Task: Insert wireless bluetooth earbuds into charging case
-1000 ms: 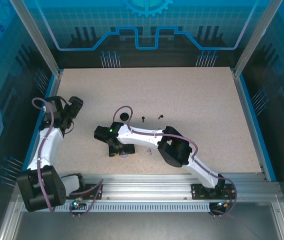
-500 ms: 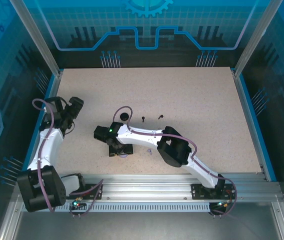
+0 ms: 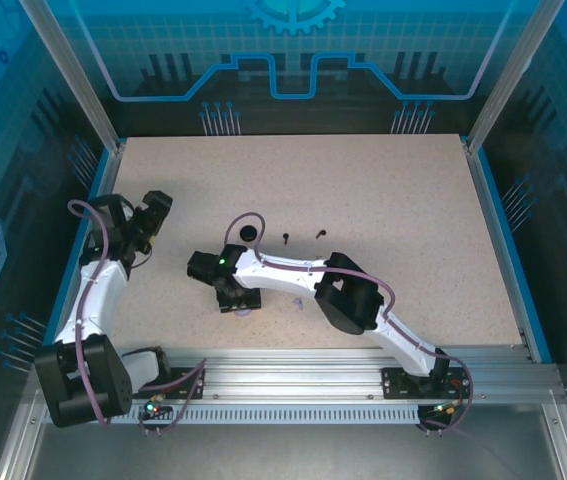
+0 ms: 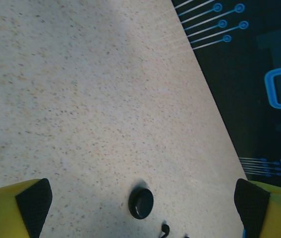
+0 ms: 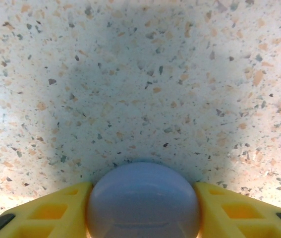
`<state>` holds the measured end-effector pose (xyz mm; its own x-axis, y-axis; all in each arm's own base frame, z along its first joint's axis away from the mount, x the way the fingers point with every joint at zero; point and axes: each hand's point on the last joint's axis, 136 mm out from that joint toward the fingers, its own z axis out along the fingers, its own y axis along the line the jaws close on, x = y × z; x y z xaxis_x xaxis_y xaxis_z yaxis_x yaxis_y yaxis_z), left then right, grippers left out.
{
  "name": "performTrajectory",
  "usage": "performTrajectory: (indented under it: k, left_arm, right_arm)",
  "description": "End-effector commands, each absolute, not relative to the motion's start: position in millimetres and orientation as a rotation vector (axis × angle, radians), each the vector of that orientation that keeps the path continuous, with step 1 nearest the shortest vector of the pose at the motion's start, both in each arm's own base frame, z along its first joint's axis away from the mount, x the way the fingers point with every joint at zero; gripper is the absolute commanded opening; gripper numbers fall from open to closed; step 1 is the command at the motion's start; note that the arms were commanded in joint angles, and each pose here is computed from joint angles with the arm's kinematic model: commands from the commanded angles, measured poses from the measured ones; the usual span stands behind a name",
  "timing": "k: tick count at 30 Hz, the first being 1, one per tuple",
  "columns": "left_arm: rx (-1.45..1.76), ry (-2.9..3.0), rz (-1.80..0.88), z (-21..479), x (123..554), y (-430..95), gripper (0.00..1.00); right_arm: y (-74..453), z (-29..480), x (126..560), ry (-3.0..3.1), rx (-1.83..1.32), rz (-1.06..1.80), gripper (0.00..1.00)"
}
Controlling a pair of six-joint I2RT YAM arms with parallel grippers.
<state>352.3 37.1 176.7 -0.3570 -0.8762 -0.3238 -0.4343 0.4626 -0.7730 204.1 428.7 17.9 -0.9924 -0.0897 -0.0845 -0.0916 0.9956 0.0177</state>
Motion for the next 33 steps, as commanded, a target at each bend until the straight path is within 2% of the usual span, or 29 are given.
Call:
performTrajectory:
  k: [1, 10, 21, 28, 33]
  left_arm:
    - [-1.026, 1.915, -0.864, 193.6, 351.2, 26.0, 0.99]
    - [-0.883, 1.887, -0.913, 202.5, 344.6, 9.1, 0.99]
    - [-0.739, 1.899, -1.057, 195.1, 321.5, -48.3, 0.99]
    - [-0.557, 1.876, -1.136, 186.1, 305.0, -98.3, 0.99]
    - [-0.48, 1.855, -1.108, 174.4, 296.6, -118.2, 0.99]
  right_arm:
    - [418.8, 24.5, 200.9, 3.056, -0.168, 0.018, 0.46]
    - [406.6, 83.0, 225.6, 2.953, -0.103, 0.248, 0.46]
    - [334.4, 144.4, 305.5, 2.813, 0.243, 0.49, 0.47]
    - [306.8, 141.1, 344.8, 2.773, 0.588, 0.708, 0.47]
    - [305.7, 134.4, 354.3, 2.734, 0.799, 0.856, 0.48]
